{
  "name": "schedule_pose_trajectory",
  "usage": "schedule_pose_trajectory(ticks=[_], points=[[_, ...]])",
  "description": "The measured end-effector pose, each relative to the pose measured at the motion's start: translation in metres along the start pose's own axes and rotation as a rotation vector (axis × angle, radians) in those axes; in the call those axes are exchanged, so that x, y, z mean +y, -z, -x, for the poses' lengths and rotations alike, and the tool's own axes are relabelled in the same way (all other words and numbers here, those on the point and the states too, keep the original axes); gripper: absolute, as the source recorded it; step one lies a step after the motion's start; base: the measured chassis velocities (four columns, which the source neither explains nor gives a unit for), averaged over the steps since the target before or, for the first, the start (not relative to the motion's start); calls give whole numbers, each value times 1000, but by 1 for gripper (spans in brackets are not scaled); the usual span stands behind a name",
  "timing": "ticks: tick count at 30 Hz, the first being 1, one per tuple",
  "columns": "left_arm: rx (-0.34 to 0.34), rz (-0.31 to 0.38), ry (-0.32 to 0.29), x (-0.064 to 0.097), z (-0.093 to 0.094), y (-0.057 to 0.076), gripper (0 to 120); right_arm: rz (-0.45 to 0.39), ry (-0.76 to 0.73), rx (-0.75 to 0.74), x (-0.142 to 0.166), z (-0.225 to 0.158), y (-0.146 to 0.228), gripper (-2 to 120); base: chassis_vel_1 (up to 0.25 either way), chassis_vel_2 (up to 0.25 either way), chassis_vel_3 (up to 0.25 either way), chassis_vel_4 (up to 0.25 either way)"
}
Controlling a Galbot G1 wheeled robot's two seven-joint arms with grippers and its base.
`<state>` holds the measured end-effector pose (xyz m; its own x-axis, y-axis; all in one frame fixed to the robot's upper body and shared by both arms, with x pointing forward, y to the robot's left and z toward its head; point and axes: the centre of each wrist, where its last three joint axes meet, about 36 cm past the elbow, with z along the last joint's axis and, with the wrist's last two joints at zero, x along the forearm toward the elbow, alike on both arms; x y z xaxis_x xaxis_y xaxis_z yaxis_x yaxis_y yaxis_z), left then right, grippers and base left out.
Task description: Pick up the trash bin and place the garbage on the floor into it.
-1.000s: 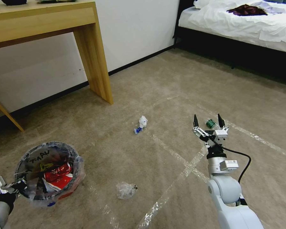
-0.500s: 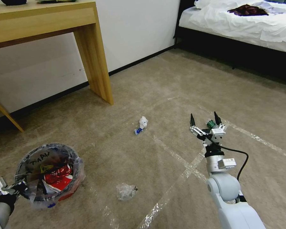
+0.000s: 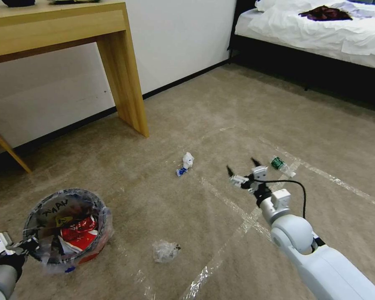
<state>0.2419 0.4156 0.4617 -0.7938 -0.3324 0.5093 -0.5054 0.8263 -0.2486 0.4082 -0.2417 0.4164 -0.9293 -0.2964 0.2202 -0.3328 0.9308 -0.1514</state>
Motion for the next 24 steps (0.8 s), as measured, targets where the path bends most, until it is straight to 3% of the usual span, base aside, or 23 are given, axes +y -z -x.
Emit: schedule_pose_trajectory(ticks=[8, 11, 20, 24], points=[[1, 11, -2, 0, 0, 1, 0, -16, 143, 242, 39, -4, 9, 100, 0, 0, 0, 0], [4, 13, 1, 1, 0, 0, 0, -2, 270, 365, 52, -3, 17, 100, 0, 0, 0, 0], [10, 5, 10, 3, 2, -3, 0, 7, 472, 474, 71, 21, 40, 100, 0, 0, 0, 0], [12, 2, 19, 5, 1, -6, 0, -52, 585, 482, 80, 39, 39, 100, 0, 0, 0, 0]])
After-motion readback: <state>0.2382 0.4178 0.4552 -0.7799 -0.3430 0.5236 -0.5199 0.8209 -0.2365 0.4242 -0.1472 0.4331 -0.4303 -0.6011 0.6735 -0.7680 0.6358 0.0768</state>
